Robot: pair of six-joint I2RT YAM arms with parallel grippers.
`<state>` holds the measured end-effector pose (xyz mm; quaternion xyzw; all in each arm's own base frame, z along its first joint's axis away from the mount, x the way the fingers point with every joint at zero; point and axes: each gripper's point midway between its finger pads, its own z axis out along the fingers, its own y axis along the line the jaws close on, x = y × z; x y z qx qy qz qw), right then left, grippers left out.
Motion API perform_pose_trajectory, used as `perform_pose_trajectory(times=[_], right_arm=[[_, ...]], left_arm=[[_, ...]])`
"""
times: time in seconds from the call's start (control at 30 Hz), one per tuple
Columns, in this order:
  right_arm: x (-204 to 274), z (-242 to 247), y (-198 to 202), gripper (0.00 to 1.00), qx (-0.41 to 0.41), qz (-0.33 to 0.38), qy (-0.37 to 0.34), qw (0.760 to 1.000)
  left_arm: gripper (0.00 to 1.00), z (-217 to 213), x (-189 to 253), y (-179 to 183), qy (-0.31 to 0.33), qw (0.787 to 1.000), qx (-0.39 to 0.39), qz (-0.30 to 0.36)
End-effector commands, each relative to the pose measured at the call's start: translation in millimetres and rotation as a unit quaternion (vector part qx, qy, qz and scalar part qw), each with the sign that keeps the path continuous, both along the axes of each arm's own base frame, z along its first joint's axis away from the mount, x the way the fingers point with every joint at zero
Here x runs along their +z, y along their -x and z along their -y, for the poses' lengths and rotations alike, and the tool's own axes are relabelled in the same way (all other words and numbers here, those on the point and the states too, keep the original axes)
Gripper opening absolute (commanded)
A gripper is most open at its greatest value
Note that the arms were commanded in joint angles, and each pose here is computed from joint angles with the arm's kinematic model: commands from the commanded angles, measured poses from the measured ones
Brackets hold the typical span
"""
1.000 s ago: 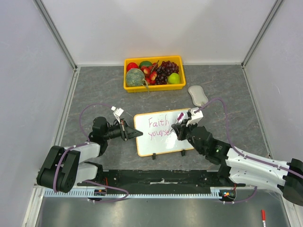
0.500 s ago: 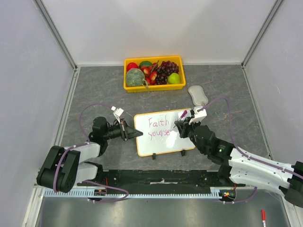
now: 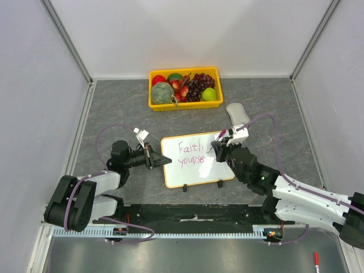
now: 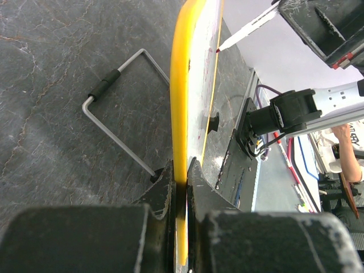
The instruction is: Write a sentence on the whiteboard
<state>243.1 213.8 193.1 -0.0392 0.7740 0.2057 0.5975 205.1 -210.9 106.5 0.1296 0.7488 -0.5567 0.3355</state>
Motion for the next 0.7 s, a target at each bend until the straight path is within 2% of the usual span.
perform_pose_trajectory(times=[0.0, 0.67], right_arm=[[6.9, -0.1, -7.6, 0.0, -0.012, 0.01, -0.012, 1.0], [-37.3, 4.1, 10.2, 0.0, 0.02, -0.035, 0.006, 0.999]], left_arm=[[0.02, -5.7, -6.4, -16.5, -0.028, 0.998, 0.031, 0.038], [0.02, -5.5, -6.9, -16.4, -0.029, 0.998, 0.031, 0.037]])
